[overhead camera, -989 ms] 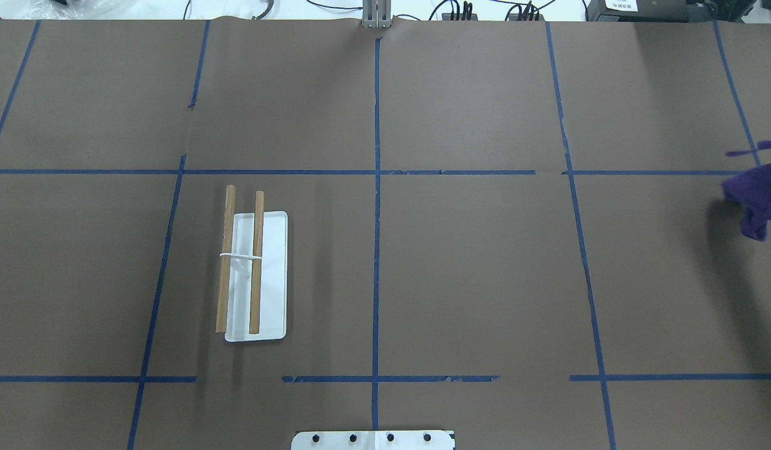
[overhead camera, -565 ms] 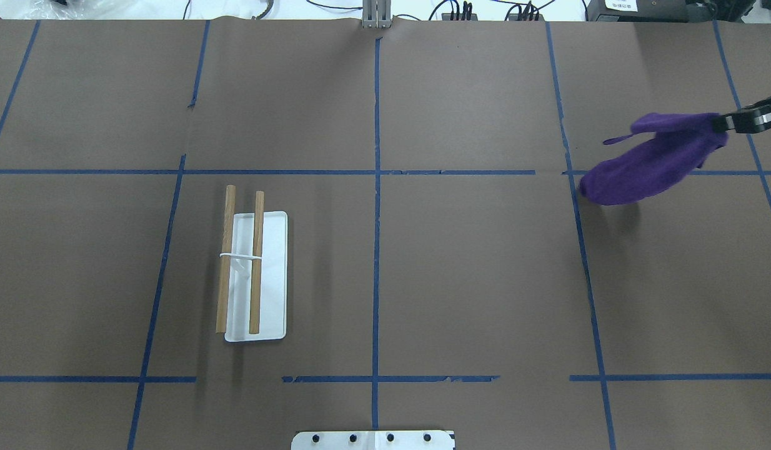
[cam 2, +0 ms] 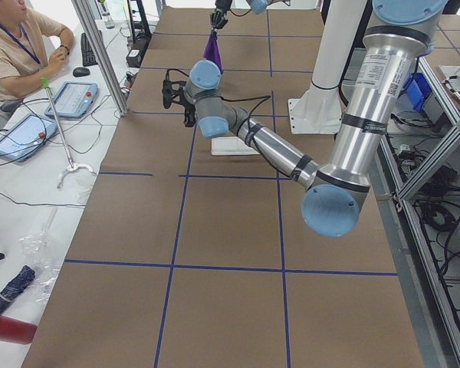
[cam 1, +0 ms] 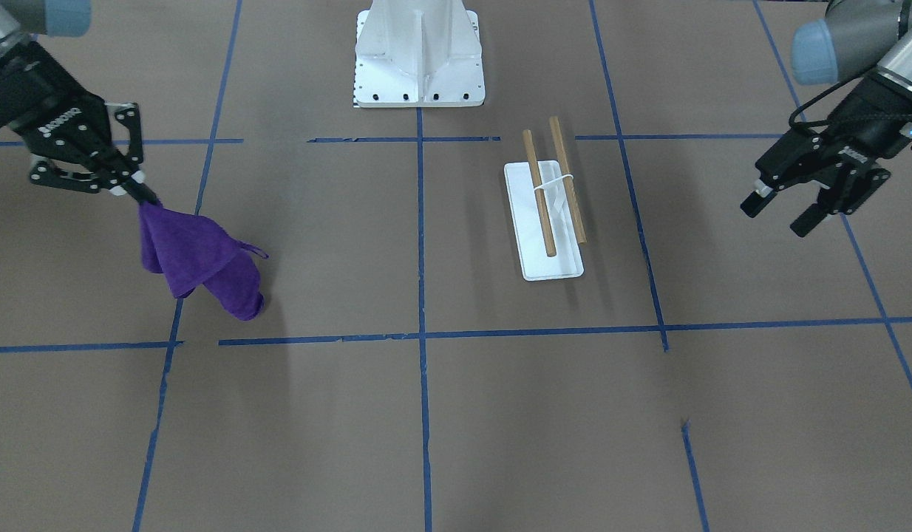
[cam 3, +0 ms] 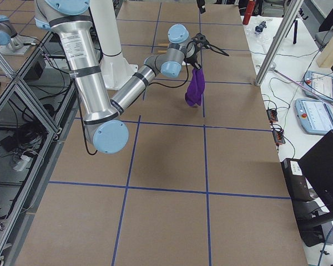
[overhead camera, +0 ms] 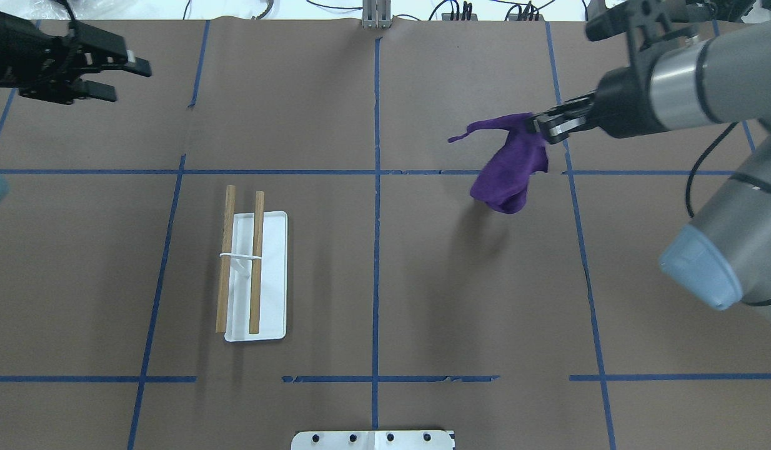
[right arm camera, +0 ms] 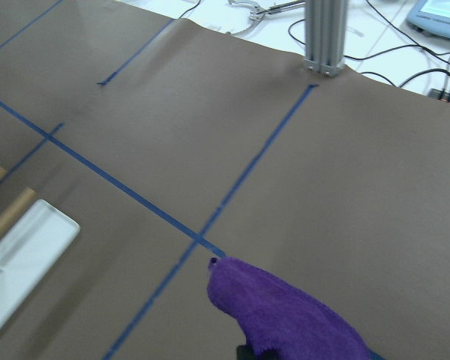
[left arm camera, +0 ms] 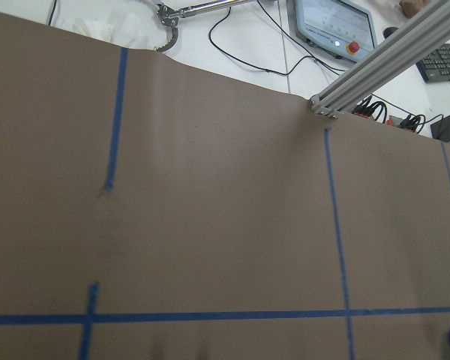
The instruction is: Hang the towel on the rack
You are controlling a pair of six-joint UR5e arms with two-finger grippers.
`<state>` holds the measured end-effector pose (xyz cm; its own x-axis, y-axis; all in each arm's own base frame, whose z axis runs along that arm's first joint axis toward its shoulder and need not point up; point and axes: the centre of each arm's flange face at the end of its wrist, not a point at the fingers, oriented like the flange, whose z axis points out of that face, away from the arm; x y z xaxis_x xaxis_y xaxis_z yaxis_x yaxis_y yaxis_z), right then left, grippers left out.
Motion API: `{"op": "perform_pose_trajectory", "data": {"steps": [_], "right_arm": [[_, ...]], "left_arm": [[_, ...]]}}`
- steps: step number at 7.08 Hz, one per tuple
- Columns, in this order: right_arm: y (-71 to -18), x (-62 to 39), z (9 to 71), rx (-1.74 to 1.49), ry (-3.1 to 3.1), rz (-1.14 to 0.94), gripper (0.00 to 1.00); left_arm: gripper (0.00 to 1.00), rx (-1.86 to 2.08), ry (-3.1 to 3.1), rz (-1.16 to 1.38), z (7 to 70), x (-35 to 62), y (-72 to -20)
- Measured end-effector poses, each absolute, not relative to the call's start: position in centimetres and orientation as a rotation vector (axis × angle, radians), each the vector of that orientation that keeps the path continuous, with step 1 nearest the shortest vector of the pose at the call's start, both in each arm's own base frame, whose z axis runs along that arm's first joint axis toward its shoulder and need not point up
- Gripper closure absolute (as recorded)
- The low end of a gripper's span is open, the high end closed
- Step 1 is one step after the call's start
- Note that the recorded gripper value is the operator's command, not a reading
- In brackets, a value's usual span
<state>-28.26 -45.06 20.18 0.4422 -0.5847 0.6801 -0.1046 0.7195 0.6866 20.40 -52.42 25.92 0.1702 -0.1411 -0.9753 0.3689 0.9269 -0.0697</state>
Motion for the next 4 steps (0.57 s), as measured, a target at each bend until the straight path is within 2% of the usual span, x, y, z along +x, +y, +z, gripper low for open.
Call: {"op": "perform_pose_trajectory", "data": {"steps": [1, 2, 4], "right_arm": [[-43.5, -31.7, 17.3, 0.776, -1.119, -0.314, 1.00], [-42.0, -34.3, 15.0, 0.804, -1.142, -0.286, 1.00], [-39.7, -37.4, 12.2, 0.850, -1.170, -0.251, 1.00]], "left_arm": [[0.25, 0.113, 1.379, -0.444, 21.8, 24.3, -52.4], [0.35, 0.050, 1.393, -0.505, 18.6, 29.0, -51.4], [0.36, -0.053, 1.417, -0.600, 15.3, 34.6, -49.2]]}}
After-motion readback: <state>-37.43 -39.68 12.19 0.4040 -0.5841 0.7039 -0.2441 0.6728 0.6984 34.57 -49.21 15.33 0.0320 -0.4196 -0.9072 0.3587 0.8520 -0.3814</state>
